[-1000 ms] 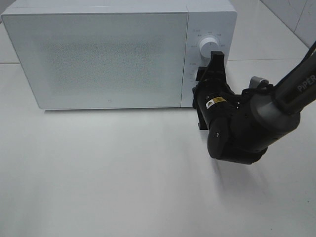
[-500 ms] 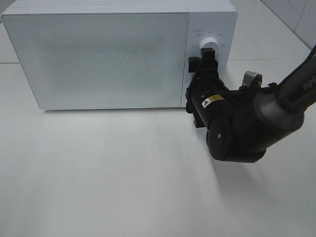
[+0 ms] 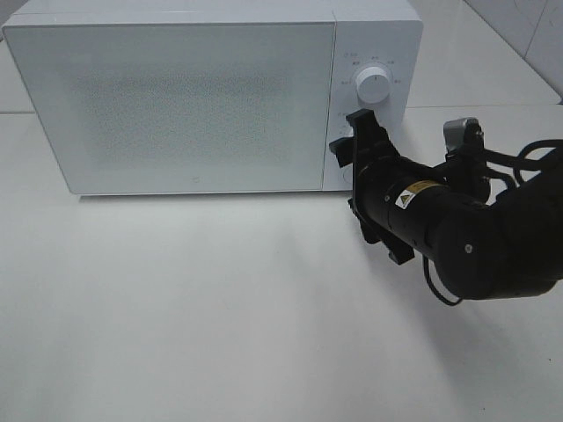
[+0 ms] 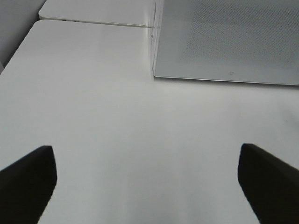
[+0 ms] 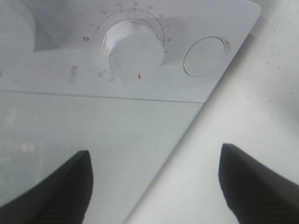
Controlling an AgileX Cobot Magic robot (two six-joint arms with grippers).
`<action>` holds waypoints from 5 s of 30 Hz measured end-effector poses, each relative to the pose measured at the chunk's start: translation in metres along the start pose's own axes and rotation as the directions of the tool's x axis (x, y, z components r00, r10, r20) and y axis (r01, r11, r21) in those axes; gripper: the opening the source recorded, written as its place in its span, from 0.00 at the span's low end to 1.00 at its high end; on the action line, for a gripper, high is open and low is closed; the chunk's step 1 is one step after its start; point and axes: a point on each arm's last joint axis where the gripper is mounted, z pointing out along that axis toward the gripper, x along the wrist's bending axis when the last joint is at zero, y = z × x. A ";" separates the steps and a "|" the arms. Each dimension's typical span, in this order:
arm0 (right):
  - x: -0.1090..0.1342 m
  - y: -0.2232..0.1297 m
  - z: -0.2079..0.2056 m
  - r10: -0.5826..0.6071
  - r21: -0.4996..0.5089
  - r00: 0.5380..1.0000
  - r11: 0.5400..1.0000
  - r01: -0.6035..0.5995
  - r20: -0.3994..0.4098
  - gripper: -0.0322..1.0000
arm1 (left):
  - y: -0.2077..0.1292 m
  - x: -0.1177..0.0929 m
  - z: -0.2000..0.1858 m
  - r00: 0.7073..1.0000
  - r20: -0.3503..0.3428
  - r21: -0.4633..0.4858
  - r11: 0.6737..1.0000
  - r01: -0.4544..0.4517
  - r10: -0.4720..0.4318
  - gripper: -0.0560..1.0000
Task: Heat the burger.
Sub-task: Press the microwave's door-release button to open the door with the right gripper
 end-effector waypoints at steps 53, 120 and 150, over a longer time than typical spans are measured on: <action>0.061 0.076 -0.246 -0.932 0.562 0.351 0.244 0.791 -0.090 0.72 | 0.000 0.000 0.000 1.000 0.000 0.000 1.000 0.000 0.000 0.97; -0.007 0.077 -0.351 -0.826 -0.131 0.502 0.485 0.865 0.258 0.72 | 0.000 0.000 0.000 1.000 0.000 0.000 1.000 0.000 0.000 0.97; 0.034 0.129 -0.231 -0.829 0.060 0.494 0.525 0.849 0.263 0.72 | 0.000 0.000 0.000 1.000 0.000 0.000 1.000 0.000 0.000 0.97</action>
